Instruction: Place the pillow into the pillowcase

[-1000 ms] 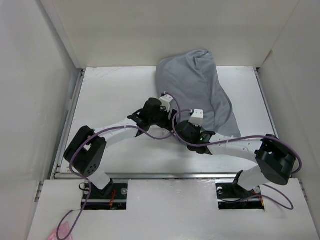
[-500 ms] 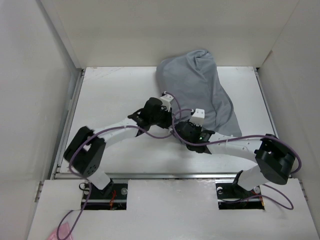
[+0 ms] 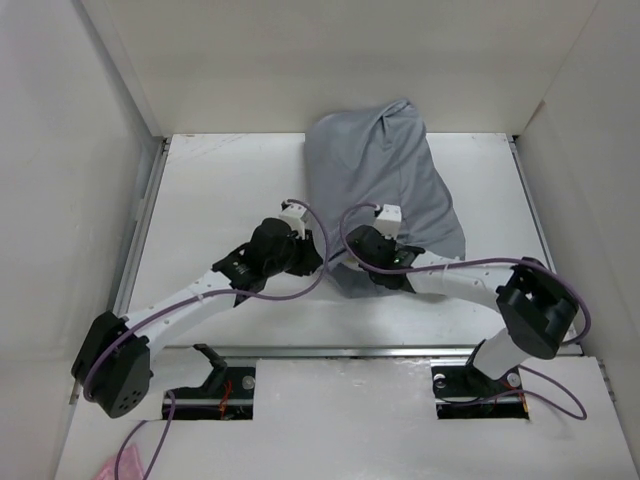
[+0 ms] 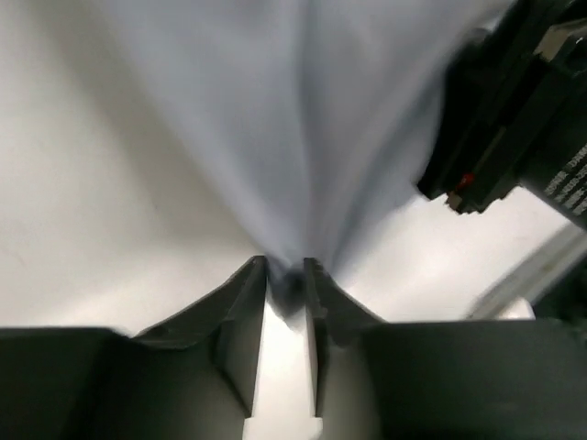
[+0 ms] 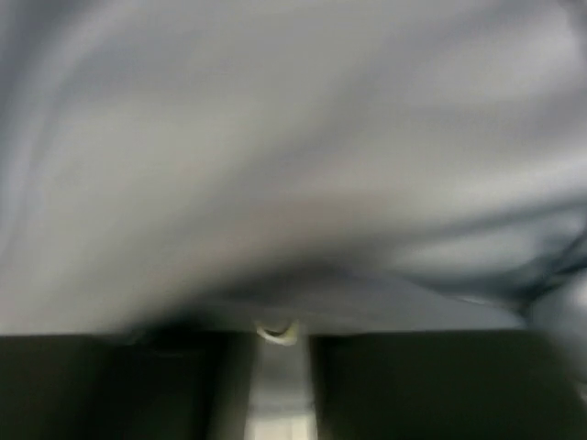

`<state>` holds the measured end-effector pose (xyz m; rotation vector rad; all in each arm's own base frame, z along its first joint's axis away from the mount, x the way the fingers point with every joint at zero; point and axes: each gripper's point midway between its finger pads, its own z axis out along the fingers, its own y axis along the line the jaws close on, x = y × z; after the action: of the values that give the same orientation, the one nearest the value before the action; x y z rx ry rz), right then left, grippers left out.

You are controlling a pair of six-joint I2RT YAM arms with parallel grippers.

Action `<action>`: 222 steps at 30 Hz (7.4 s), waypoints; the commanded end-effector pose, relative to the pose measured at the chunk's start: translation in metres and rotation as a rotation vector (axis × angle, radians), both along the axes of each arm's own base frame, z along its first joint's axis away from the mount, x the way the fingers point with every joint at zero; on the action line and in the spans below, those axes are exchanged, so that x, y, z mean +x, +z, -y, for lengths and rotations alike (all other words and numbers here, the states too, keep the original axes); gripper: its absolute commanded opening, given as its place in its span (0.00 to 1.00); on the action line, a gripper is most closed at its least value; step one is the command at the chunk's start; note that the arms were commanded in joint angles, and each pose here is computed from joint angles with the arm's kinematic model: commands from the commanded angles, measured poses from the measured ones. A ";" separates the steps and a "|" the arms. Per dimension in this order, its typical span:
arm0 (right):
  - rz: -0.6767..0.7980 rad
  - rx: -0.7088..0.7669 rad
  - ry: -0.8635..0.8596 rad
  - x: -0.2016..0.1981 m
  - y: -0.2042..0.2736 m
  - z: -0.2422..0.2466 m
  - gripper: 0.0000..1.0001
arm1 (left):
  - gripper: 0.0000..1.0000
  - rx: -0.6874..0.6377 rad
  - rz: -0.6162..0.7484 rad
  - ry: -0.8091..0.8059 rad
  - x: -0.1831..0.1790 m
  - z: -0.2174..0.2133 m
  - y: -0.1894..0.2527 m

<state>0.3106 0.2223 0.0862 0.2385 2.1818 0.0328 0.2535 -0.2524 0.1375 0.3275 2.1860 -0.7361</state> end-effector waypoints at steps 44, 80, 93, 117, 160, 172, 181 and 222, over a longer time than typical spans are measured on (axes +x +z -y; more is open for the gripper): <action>0.099 -0.343 0.847 -0.042 0.088 -0.039 0.48 | 0.92 -0.059 0.030 0.221 -0.004 -0.035 0.049; -0.304 0.121 1.813 -0.244 0.016 -0.139 0.44 | 1.00 -0.014 -0.028 0.428 0.028 -0.070 0.038; 0.171 -0.064 0.648 -0.067 0.182 -0.056 1.00 | 1.00 -0.123 -0.163 0.211 -0.031 -0.033 -0.011; -0.381 -0.039 -0.147 -0.056 0.028 0.151 0.04 | 0.50 0.113 -0.243 0.267 0.031 0.004 -0.064; -0.164 0.136 -0.458 0.061 0.091 0.311 0.98 | 1.00 -0.017 -0.273 0.440 0.056 -0.093 -0.040; -0.244 0.267 -0.361 0.080 0.042 0.303 0.05 | 0.00 -0.024 -0.138 0.422 0.126 -0.071 -0.003; 0.047 0.252 -0.201 0.169 0.209 0.309 0.00 | 0.00 -0.072 0.186 0.454 0.243 -0.074 0.180; 0.052 0.223 -0.028 0.071 0.133 0.218 0.98 | 1.00 -0.122 0.018 0.834 0.152 -0.180 0.085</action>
<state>0.3635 -0.0129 0.2302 0.4593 2.1135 0.2414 0.3937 -0.0550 0.2319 -0.7164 1.9717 -0.2977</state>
